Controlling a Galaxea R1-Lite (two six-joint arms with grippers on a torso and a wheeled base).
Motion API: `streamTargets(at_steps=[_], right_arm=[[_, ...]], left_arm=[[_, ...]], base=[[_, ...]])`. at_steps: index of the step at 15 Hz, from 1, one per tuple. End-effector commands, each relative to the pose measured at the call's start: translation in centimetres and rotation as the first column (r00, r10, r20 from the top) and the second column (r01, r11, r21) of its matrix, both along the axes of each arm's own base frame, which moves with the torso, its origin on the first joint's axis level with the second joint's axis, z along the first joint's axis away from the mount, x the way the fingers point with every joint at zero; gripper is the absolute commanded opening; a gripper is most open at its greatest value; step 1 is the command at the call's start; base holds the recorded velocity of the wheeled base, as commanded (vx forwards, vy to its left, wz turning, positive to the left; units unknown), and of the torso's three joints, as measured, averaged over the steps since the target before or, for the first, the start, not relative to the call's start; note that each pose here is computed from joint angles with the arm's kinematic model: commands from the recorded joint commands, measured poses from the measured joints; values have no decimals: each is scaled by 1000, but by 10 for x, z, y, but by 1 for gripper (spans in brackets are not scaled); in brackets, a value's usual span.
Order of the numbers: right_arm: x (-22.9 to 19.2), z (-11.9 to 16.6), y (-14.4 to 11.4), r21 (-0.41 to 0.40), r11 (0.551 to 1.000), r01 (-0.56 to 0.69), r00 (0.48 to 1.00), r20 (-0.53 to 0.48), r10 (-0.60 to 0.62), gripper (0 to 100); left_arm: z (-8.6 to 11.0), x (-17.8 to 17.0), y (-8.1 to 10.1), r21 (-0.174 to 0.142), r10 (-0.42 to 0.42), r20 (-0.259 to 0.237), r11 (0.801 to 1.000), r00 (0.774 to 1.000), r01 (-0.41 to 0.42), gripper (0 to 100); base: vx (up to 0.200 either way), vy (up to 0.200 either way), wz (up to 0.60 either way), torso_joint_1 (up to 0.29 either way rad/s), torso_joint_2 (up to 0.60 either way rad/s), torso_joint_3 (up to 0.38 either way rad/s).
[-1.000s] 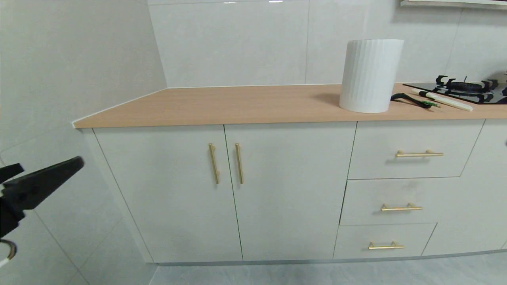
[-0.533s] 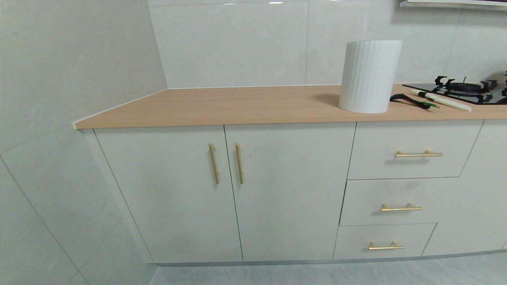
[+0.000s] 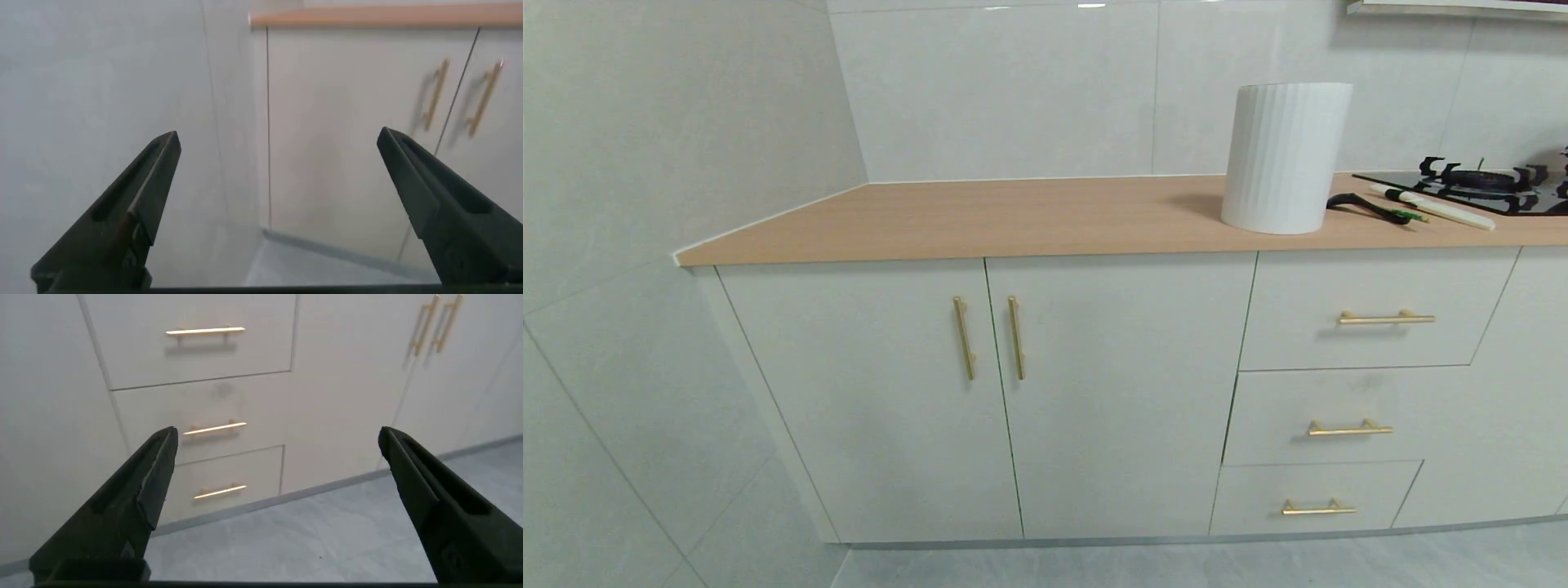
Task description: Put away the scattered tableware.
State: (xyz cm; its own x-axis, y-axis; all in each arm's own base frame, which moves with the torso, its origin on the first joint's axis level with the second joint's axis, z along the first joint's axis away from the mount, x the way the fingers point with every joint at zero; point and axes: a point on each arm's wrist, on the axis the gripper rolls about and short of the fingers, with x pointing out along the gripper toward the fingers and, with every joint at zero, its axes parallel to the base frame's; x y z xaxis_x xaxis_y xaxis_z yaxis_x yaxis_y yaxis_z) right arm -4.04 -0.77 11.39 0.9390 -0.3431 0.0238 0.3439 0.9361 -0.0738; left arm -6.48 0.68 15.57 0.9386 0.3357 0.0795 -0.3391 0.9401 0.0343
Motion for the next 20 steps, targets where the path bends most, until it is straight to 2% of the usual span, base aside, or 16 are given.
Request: streamTargets(at_steps=[1, 2, 3, 5, 6, 8, 9, 10, 11, 14, 15, 16, 19, 20], right_arm=[[12, -25, 1, -3, 1000, -28, 1000, 3, 28, 100], [17, -32, 2, -7, 996, -84, 996, 34, 85, 100], [17, -30, 3, -8, 992, -123, 991, 55, 123, 100], [17, -33, 4, 20, 981, -195, 980, 35, 195, 100], [18, -33, 6, 29, 963, -269, 963, 36, 268, 100], [18, -39, 8, 65, 938, -341, 939, -18, 342, 100], [18, -39, 8, 62, 937, -344, 938, -8, 345, 100], [18, -39, 8, 62, 936, -346, 938, -8, 347, 100], [18, -39, 8, 63, 936, -347, 937, -7, 348, 100], [18, -39, 8, 61, 936, -347, 937, -6, 348, 100], [18, -39, 8, 64, 936, -347, 937, -5, 348, 100], [18, -39, 8, 64, 936, -347, 937, -5, 348, 100], [18, -39, 8, 65, 935, -347, 937, -3, 348, 100], [18, -39, 8, 66, 935, -349, 937, -5, 350, 100]], left_arm=[[-35, 13, -1, -14, -46, -89, 999, 995, 45, 100], [-53, 22, -2, -16, -78, -152, 997, 985, 76, 100], [-60, 26, -2, -19, -81, -159, 997, 984, 79, 100], [-73, 36, -2, -14, -108, -117, 994, 987, 107, 100], [-74, 40, -4, -8, -201, -69, 979, 977, 201, 100], [-77, 41, -6, -13, -275, -68, 962, 959, 274, 100], [-78, 41, -7, -8, -316, -78, 948, 945, 317, 100], [-80, 42, -7, 11, -338, -93, 940, 937, 340, 100], [-80, 42, -7, 27, -345, -99, 937, 934, 349, 100], [-80, 42, -7, 21, -354, -97, 934, 930, 357, 100], [-80, 42, -7, -41, -356, -71, 934, 932, 354, 100], [-80, 42, -7, -58, -358, -65, 933, 932, 354, 100], [-81, 42, -7, -31, -357, -76, 934, 931, 356, 100], [-81, 42, -7, -33, -357, -76, 934, 931, 356, 100]], base=[[0, 0, 0, 0, 0, 0], [0, 0, 0, 0, 0, 0], [0, 0, 0, 0, 0, 0], [0, 0, 0, 0, 0, 0], [0, 0, 0, 0, 0, 0], [0, 0, 0, 0, 0, 0], [0, 0, 0, 0, 0, 0], [0, 0, 0, 0, 0, 0], [0, 0, 0, 0, 0, 0], [0, 0, 0, 0, 0, 0], [0, 0, 0, 0, 0, 0], [0, 0, 0, 0, 0, 0], [0, 0, 0, 0, 0, 0], [0, 0, 0, 0, 0, 0]])
